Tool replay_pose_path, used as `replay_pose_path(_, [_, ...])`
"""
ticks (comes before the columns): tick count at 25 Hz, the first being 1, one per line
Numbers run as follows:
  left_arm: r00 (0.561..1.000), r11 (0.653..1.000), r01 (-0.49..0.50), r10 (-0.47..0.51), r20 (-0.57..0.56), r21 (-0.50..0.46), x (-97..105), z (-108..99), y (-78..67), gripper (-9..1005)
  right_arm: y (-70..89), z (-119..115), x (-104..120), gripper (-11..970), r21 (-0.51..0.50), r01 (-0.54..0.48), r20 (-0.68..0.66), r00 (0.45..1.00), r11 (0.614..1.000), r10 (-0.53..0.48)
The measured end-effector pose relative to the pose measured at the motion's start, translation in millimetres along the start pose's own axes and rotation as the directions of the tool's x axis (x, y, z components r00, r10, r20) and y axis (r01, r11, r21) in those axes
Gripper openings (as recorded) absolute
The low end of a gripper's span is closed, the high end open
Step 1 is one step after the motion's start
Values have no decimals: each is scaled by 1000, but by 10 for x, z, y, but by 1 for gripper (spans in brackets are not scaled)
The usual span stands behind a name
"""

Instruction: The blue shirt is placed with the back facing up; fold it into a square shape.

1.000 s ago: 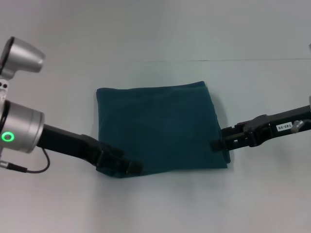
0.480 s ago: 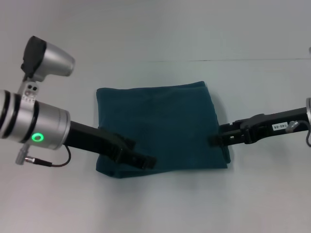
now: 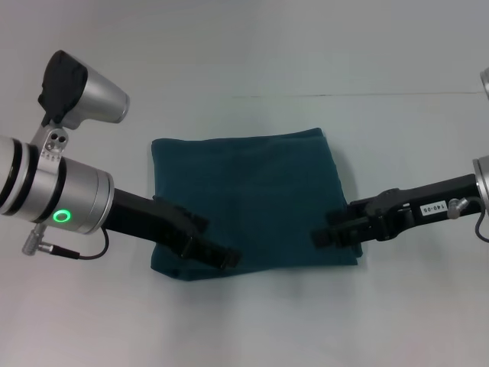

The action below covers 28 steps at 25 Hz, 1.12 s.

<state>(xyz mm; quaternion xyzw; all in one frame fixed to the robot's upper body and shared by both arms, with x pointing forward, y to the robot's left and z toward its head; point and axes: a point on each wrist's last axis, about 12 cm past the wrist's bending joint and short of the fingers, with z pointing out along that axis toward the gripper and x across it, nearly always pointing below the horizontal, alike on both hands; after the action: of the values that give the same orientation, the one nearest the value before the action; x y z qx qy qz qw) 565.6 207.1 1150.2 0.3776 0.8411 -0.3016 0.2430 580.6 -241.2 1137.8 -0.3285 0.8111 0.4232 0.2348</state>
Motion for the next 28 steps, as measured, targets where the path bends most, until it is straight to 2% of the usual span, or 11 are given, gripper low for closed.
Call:
replay_pose_path(7, [999, 1000, 0, -1, -36, -22, 7, 10, 21, 934, -27, -93, -2, 797, 11, -12, 24, 1000, 1000, 12])
replay_pose_path(15, [999, 1000, -1, 0, -43, -20, -79, 16, -1, 934, -43, -122, -1, 798, 15, -20, 29, 999, 1000, 20])
replay_pose_path(18, [998, 1000, -14, 13, -61, -18, -99, 42, -27, 934, -47, -125, -2, 798, 16, -23, 33, 999, 1000, 23])
replay_pose_path(23, [995, 996, -55, 48, -89, -69, -160, 71, -105, 934, -43, -115, 0, 797, 12, -27, 36, 999, 1000, 26])
replay_pose_path(28, [997, 998, -51, 50, -58, -28, -156, 57, -119, 934, -39, -115, 3, 798, 8, -27, 35, 999, 1000, 27])
